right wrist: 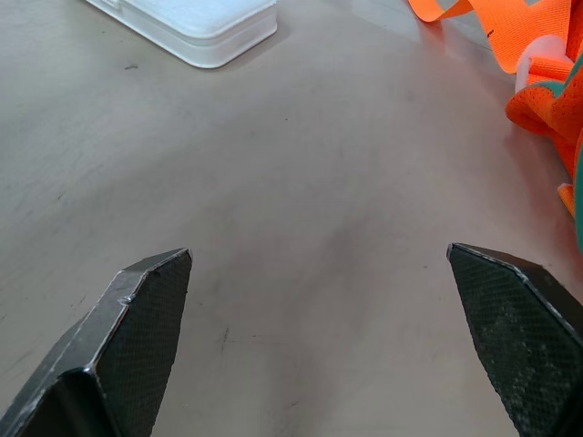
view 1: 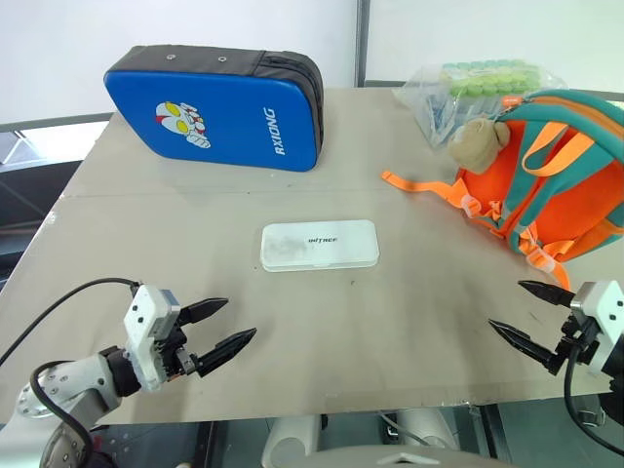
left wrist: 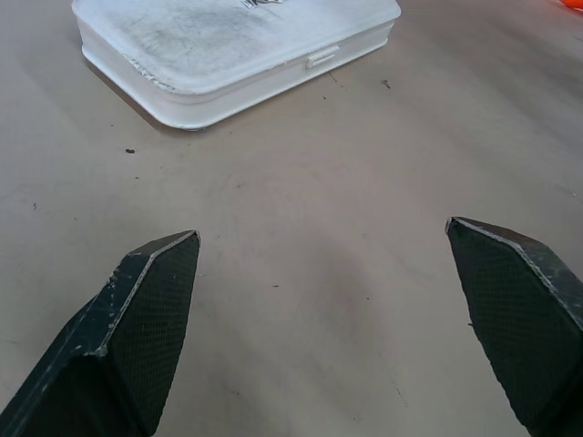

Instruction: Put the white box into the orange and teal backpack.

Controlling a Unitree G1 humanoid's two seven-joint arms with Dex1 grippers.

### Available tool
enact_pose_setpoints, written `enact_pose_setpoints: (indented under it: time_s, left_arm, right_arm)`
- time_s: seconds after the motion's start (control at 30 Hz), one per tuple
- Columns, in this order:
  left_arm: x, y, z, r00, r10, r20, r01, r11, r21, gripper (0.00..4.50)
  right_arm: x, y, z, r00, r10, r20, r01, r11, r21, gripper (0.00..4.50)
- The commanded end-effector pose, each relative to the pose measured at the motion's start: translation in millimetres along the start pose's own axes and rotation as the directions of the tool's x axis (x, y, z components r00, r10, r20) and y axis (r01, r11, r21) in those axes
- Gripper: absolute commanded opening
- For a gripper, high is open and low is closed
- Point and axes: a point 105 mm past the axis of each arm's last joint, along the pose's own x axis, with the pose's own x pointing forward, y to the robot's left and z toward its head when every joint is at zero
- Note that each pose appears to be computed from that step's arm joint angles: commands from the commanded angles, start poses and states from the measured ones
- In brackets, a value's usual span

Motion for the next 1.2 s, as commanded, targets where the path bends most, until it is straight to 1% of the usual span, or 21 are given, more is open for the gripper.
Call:
enact_pose_setpoints:
  time_s: [0.03, 0.13, 0.27, 0.37, 0.4, 0.43, 0.5, 0.53, 0.57, 0.6, 0.63, 0.67, 0.7, 0.77, 0.83, 0.9, 0.93, 1.0, 1.1, 1.13, 1.2]
  left_arm:
    - [4.4, -2.7, 12.7, 1.000, 0.001, 0.029, -0.002, 0.999, 0.041, 4.44]
    - [11.9, 3.4, 19.9, 0.996, 0.052, 0.074, -0.052, 0.999, 0.006, 4.44]
    - [16.9, 8.9, 30.0, 0.988, 0.096, 0.122, -0.092, 0.995, -0.037, 4.44]
    - [18.9, 18.3, 41.2, 0.967, 0.173, 0.185, -0.157, 0.982, -0.101, 3.66]
    - [19.8, 20.8, 44.2, 0.960, 0.194, 0.201, -0.171, 0.977, -0.126, 3.15]
    - [20.8, 26.8, 45.8, 0.951, 0.237, 0.198, -0.212, 0.967, -0.138, 2.66]
    - [21.8, 41.4, 50.2, 0.922, 0.331, 0.202, -0.298, 0.938, -0.175, 1.77]
    - [22.1, 50.0, 51.6, 0.901, 0.384, 0.199, -0.345, 0.916, -0.205, 1.16]
    - [22.9, 56.4, 50.8, 0.886, 0.424, 0.187, -0.382, 0.897, -0.221, 0.69]
    - [25.8, 65.2, 49.5, 0.863, 0.476, 0.167, -0.433, 0.869, -0.237, 0.12]
    - [31.6, 74.3, 45.1, 0.836, 0.535, 0.119, -0.499, 0.833, -0.239, 0.00]
    - [38.6, 79.2, 44.7, 0.823, 0.562, 0.087, -0.535, 0.817, -0.212, 0.00]
    - [44.8, 82.8, 46.2, 0.814, 0.576, 0.069, -0.556, 0.809, -0.190, 0.00]
    - [54.4, 84.4, 50.8, 0.825, 0.562, 0.051, -0.551, 0.822, -0.147, 0.00]
    - [61.3, 89.7, 47.4, 0.831, 0.555, -0.021, -0.555, 0.827, -0.088, 0.00]
    - [68.4, 91.1, 42.2, 0.849, 0.522, -0.085, -0.527, 0.848, -0.056, 0.00]
    - [71.4, 88.8, 39.1, 0.861, 0.496, -0.114, -0.501, 0.865, -0.018, 0.00]
    - [78.2, 81.0, 35.1, 0.885, 0.445, -0.135, -0.437, 0.896, 0.082, 0.00]
    - [89.5, 60.3, 34.9, 0.935, 0.331, -0.128, -0.322, 0.943, 0.086, 0.00]
    - [92.8, 48.9, 34.1, 0.950, 0.283, -0.132, -0.269, 0.957, 0.112, 0.00]
    - [93.7, 29.6, 30.0, 0.966, 0.216, -0.141, -0.202, 0.973, 0.111, 0.00]
  right_arm:
    - [5.6, -0.1, 19.9, 0.998, -0.022, 0.053, 0.023, 0.999, -0.023, 4.44]
    - [21.6, 2.3, 38.0, 0.996, -0.051, 0.076, 0.054, 0.998, -0.035, 4.44]
    - [39.9, 13.5, 53.1, 0.995, 0.000, 0.101, -0.001, 1.000, 0.007, 4.44]
    - [57.5, 16.7, 63.4, 0.991, 0.025, 0.129, -0.034, 0.997, 0.071, 4.50]
    - [64.3, 13.8, 63.7, 0.993, 0.009, 0.117, -0.018, 0.997, 0.076, 3.94]
    - [72.7, 11.0, 64.4, 0.995, -0.011, 0.102, 0.005, 0.998, 0.065, 3.64]
    - [90.0, 8.1, 68.5, 0.995, -0.038, 0.090, 0.034, 0.998, 0.046, 2.76]
    - [98.9, 8.5, 70.5, 0.996, -0.040, 0.081, 0.037, 0.999, 0.034, 2.16]
    - [106.6, 9.8, 71.0, 0.997, -0.037, 0.069, 0.035, 0.999, 0.029, 1.69]
    - [120.5, 9.4, 70.6, 0.998, -0.047, 0.044, 0.046, 0.999, 0.022, 1.13]
    - [138.1, 7.8, 68.8, 0.998, -0.059, 0.015, 0.059, 0.998, 0.004, 0.70]
    - [155.9, 4.6, 66.0, 0.996, -0.088, -0.016, 0.088, 0.996, -0.009, 0.30]
    - [170.5, 1.3, 63.5, 0.992, -0.120, -0.046, 0.118, 0.992, -0.046, 0.11]
    - [189.1, 3.5, 66.2, 0.991, -0.115, -0.062, 0.107, 0.987, -0.118, 0.11]
    - [205.5, 7.8, 71.7, 0.994, -0.090, -0.068, 0.078, 0.984, -0.159, 0.11]
    - [218.4, 12.9, 70.1, 0.993, -0.059, -0.098, 0.036, 0.974, -0.224, 0.11]
    - [222.0, 15.0, 67.8, 0.993, -0.044, -0.112, 0.015, 0.970, -0.244, 0.11]
    - [226.2, 25.8, 62.6, 0.989, 0.031, -0.143, -0.071, 0.958, -0.279, 0.11]
    - [225.8, 36.8, 63.0, 0.983, 0.110, -0.144, -0.146, 0.951, -0.271, 0.11]
    - [221.2, 41.1, 63.6, 0.980, 0.141, -0.143, -0.175, 0.951, -0.255, 0.11]
    - [208.3, 44.4, 62.8, 0.975, 0.171, -0.141, -0.200, 0.951, -0.234, 0.11]
